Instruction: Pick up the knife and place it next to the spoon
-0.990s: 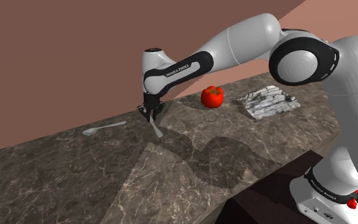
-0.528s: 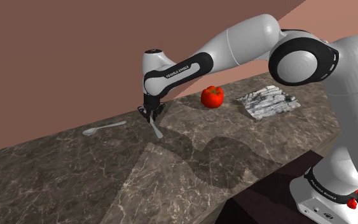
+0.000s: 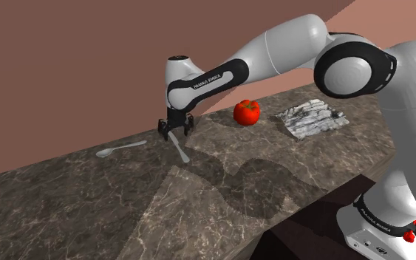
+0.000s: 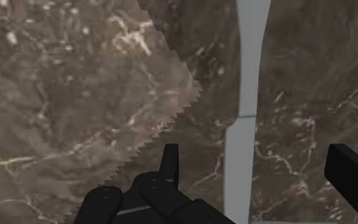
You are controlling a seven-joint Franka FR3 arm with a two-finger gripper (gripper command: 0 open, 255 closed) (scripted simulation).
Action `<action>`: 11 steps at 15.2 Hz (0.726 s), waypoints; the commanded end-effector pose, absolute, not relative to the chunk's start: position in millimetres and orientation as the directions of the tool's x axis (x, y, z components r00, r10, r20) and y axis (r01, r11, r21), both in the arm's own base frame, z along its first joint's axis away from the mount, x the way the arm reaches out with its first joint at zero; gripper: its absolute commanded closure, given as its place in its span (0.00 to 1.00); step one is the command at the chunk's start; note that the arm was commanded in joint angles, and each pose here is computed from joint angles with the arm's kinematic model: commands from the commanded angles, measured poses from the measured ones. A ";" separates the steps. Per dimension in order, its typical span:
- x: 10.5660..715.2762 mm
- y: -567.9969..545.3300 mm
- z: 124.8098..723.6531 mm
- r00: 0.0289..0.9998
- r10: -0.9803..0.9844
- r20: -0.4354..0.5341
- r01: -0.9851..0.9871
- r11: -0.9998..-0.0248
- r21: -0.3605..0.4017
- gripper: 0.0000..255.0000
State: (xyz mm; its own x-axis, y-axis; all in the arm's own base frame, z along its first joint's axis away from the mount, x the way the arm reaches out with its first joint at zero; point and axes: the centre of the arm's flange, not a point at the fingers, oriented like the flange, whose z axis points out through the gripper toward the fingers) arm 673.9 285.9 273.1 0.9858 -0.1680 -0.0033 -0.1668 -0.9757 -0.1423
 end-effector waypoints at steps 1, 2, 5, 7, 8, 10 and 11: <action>674.4 283.3 293.2 0.986 -0.168 -0.003 -0.167 -0.976 -0.143 0.00; 674.1 281.4 306.3 0.986 -0.168 -0.003 -0.167 -0.976 -0.143 0.00; 673.9 279.9 316.6 0.986 -0.168 -0.003 -0.167 -0.976 -0.143 0.00; 673.9 279.9 316.6 0.986 -0.168 -0.003 -0.167 -0.976 -0.143 0.00; 673.9 279.9 316.6 0.986 -0.168 -0.003 -0.167 -0.976 -0.143 0.00; 673.9 279.9 316.6 0.986 -0.168 -0.003 -0.167 -0.976 -0.143 0.00; 673.9 280.0 316.5 0.986 -0.168 -0.003 -0.167 -0.976 -0.143 0.00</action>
